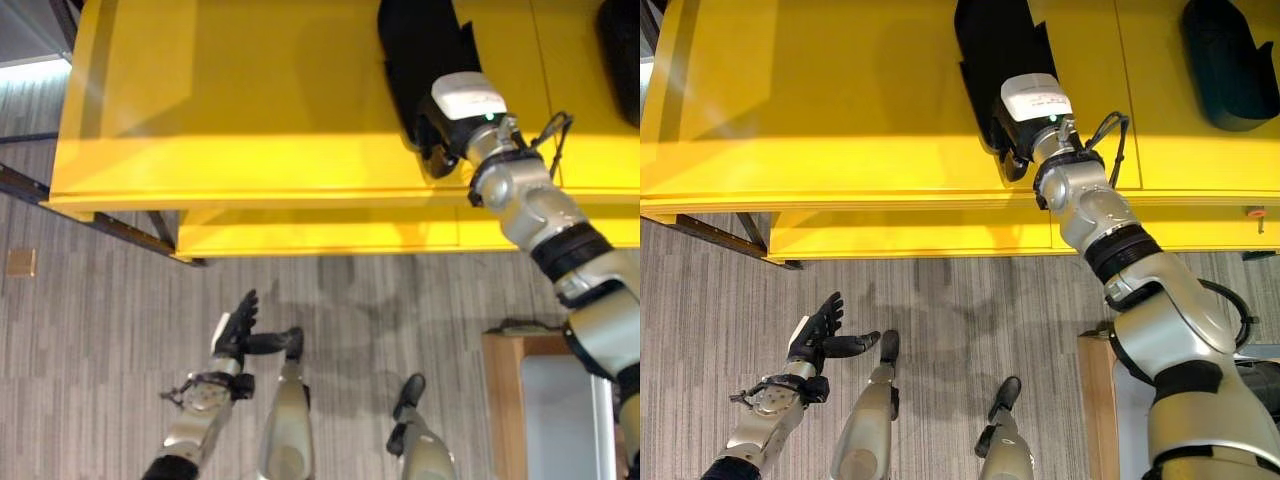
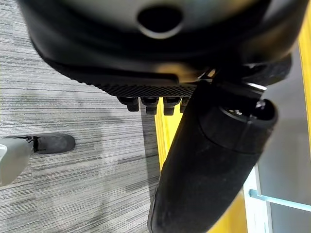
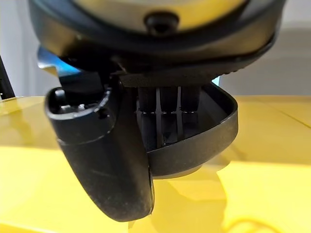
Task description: Move parts from the plastic box to the shelf.
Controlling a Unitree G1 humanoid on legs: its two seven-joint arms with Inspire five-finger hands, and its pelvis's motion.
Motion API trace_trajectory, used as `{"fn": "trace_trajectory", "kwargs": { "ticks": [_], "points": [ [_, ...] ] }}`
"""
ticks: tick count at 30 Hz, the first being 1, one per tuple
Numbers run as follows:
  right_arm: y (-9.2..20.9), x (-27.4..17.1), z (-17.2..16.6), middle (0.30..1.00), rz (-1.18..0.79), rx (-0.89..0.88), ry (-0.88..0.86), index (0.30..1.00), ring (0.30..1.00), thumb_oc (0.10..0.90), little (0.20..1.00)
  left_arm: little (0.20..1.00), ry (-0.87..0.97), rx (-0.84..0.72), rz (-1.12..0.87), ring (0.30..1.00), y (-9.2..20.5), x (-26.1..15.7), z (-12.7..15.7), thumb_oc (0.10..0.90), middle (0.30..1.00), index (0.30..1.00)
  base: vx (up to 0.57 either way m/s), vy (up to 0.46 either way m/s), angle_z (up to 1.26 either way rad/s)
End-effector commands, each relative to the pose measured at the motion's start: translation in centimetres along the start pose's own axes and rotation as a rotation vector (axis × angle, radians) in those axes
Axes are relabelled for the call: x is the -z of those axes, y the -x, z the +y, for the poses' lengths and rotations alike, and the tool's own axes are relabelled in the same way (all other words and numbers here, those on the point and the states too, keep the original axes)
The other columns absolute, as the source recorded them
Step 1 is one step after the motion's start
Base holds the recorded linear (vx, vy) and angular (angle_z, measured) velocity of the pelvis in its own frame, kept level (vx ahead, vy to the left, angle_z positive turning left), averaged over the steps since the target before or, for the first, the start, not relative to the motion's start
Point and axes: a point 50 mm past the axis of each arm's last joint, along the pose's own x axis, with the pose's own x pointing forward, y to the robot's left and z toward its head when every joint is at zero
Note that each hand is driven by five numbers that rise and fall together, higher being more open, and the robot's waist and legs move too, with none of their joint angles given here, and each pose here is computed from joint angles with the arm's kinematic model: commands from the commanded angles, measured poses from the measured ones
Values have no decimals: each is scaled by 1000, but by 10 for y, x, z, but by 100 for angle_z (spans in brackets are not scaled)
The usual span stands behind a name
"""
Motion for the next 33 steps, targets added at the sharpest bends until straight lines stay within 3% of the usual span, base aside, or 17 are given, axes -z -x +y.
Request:
{"fn": "trace_trajectory", "kwargs": {
  "ticks": [1,33],
  "points": [
    [-9,15,-55,300,53,150,92,300,300,400,300,1000,-3,32,-167,1000,-1,-32,-1,900,1000,1000,0,0,0],
    [-13,24,-76,300,122,224,17,300,300,400,300,1000,12,35,-181,1000,-1,-36,-1,900,1000,1000,3,2,1]
  ]
}}
